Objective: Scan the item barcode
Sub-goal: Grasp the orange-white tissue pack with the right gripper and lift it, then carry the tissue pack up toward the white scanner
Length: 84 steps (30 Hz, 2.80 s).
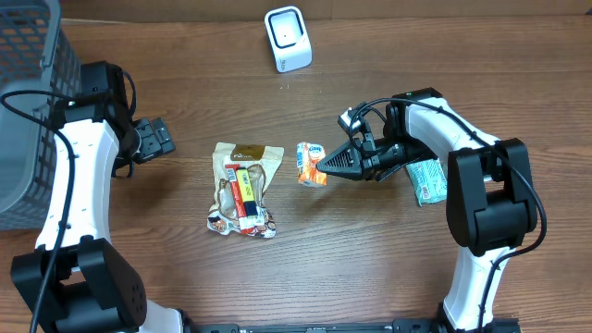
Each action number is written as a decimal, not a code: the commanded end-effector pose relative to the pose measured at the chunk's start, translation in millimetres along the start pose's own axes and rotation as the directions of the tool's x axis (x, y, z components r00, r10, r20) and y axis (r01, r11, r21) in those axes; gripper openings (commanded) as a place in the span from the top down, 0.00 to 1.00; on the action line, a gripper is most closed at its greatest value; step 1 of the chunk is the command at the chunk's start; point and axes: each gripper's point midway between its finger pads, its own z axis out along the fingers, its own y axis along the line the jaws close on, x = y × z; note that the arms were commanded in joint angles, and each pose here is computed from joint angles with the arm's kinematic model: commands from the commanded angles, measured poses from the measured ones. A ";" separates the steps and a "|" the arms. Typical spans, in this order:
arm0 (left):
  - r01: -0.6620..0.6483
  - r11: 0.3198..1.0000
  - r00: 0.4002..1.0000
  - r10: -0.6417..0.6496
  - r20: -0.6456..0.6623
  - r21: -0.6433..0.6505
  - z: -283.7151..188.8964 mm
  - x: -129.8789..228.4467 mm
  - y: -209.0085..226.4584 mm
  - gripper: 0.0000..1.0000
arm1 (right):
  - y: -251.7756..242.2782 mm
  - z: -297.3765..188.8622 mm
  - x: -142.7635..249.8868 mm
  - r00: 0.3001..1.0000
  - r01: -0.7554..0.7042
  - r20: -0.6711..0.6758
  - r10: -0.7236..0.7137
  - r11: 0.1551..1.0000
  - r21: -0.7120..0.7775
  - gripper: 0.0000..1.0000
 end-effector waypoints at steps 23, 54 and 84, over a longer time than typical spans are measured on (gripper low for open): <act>-0.017 1.000 1.000 0.017 0.007 0.001 -0.9 -3.8 -1.8 0.00 | 96.2 -71.9 -7.5 0.958 0.141 0.249 -0.141 0.990 0.018 0.96; -0.017 1.000 1.000 0.017 0.007 0.001 -0.9 -3.8 -1.8 0.00 | 141.4 -60.8 33.1 0.871 0.442 0.114 -0.477 0.864 0.239 0.95; -0.017 1.000 1.000 0.017 0.007 0.001 -0.9 -3.8 -1.8 0.00 | -3.8 -107.3 -79.5 0.913 0.077 0.135 -0.384 0.490 0.868 0.96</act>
